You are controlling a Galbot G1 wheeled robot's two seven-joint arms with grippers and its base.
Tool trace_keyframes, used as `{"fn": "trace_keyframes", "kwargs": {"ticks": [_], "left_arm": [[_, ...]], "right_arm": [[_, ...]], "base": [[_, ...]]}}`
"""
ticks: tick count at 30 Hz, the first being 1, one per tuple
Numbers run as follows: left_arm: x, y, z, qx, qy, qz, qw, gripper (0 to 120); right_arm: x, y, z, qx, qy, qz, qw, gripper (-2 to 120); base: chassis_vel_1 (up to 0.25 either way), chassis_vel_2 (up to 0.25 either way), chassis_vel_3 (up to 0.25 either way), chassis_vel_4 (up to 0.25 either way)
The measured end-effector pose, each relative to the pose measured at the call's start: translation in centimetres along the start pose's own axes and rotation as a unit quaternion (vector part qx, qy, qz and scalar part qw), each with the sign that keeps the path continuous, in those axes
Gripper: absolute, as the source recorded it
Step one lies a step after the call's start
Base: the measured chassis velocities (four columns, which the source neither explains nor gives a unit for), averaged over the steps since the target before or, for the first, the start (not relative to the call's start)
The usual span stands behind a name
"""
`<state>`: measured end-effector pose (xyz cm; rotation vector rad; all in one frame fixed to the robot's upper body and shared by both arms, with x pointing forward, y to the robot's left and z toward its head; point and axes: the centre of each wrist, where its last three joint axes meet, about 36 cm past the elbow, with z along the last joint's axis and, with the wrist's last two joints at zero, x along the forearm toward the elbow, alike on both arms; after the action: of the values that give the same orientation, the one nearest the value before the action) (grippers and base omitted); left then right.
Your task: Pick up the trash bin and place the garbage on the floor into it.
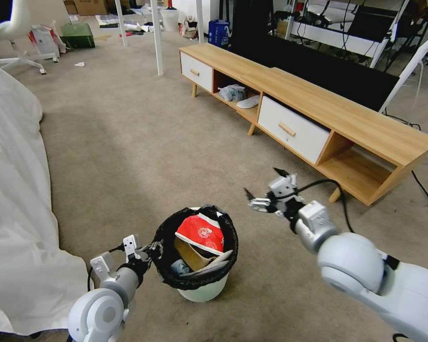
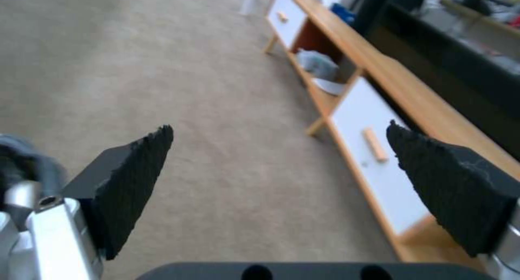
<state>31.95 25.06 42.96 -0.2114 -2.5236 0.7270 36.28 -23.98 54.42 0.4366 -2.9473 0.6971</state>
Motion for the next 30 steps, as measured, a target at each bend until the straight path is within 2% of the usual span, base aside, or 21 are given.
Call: {"fn": "trace_keyframes", "kwargs": {"ticks": [8, 20, 24, 27, 30], "left_arm": [[0.6, -0.5, -0.5, -0.014, -0.002, 0.011, 0.9998, 0], [0.8, -1.0, -0.3, -0.039, -0.005, 0.026, 0.9989, 0], [0.8, -1.3, -0.3, -0.044, -0.003, 0.039, 0.9983, 0], [0.6, -1.9, -0.1, -0.054, 0.000, 0.057, 0.9969, 0], [0.5, -2.1, 0.1, -0.060, 0.002, 0.063, 0.9962, 0]], "right_arm": [[1.4, -2.7, 0.6, 0.018, 0.002, 0.060, 0.998, 100], [3.9, -5.2, 1.9, 0.030, 0.007, 0.120, 0.992, 100], [5.2, -5.8, 2.6, 0.047, 0.007, 0.143, 0.989, 100], [8.1, -6.4, 3.9, 0.080, 0.007, 0.179, 0.980, 100], [9.5, -6.4, 4.6, 0.090, 0.011, 0.194, 0.977, 100]], "base": [[0.000, 0.000, 0.000, 0.000], [0.000, 0.000, 0.000, 0.000], [0.000, 0.000, 0.000, 0.000], [0.000, 0.000, 0.000, 0.000], [0.000, 0.000, 0.000, 0.000]]}}
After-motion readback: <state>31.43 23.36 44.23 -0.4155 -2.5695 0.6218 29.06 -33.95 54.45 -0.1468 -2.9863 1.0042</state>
